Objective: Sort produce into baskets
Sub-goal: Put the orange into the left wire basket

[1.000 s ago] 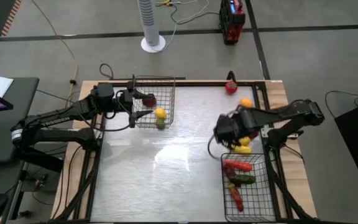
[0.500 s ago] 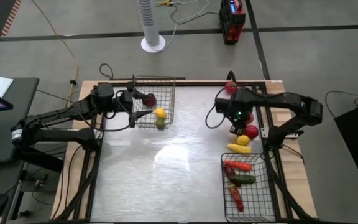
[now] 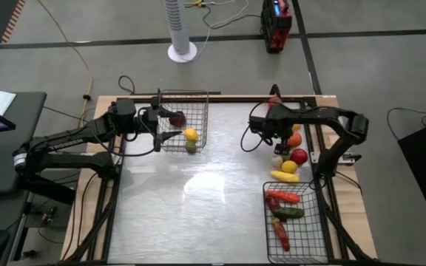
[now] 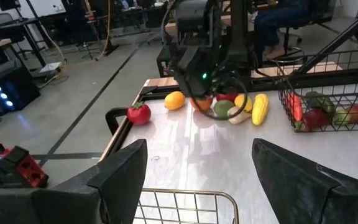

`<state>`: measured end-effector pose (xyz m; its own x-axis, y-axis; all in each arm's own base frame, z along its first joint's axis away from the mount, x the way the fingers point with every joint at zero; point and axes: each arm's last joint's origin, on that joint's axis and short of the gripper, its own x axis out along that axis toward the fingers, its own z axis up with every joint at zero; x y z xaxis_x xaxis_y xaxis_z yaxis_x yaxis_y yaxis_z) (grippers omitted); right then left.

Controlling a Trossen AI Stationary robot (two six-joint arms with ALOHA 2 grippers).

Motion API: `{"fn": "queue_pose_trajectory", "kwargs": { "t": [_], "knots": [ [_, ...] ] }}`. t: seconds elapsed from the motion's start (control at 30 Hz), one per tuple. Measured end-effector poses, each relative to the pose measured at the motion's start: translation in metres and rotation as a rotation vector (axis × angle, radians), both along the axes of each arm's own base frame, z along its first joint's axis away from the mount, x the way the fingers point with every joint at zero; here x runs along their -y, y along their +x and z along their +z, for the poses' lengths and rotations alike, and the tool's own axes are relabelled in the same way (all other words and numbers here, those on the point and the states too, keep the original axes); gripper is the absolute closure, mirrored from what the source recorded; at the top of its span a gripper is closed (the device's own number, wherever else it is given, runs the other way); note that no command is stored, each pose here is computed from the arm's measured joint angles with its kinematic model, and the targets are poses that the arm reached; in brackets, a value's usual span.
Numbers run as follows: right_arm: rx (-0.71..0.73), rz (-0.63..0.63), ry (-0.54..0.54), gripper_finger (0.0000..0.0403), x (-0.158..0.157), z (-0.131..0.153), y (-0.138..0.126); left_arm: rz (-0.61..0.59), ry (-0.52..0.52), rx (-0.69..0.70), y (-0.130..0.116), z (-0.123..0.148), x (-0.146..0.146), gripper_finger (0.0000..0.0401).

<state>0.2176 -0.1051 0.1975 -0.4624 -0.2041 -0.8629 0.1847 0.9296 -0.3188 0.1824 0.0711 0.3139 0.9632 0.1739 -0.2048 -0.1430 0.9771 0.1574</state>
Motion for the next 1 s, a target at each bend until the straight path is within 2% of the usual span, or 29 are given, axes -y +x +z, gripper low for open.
{"fn": "queue_pose_trajectory", "kwargs": {
  "t": [0.4, 0.57, 0.83, 1.0],
  "knots": [
    [-0.158, -0.035, 0.133, 0.0019, 0.014, -0.040, -0.008, 0.012, 0.013, -0.018, 0.000, -0.001, 0.000, 0.0122],
    [-0.248, -0.022, 0.129, 0.0026, 0.014, -0.055, -0.013, 0.023, 0.023, -0.022, -0.001, -0.002, -0.001, 0.0122],
    [-0.244, 0.010, 0.140, 0.0086, 0.015, -0.057, -0.011, 0.025, 0.026, -0.020, -0.001, -0.001, -0.001, 0.0122],
    [-0.228, -0.005, 0.111, 0.0088, 0.014, -0.042, 0.001, 0.035, 0.057, 0.007, -0.007, 0.005, 0.002, 0.0122]
  ]
}}
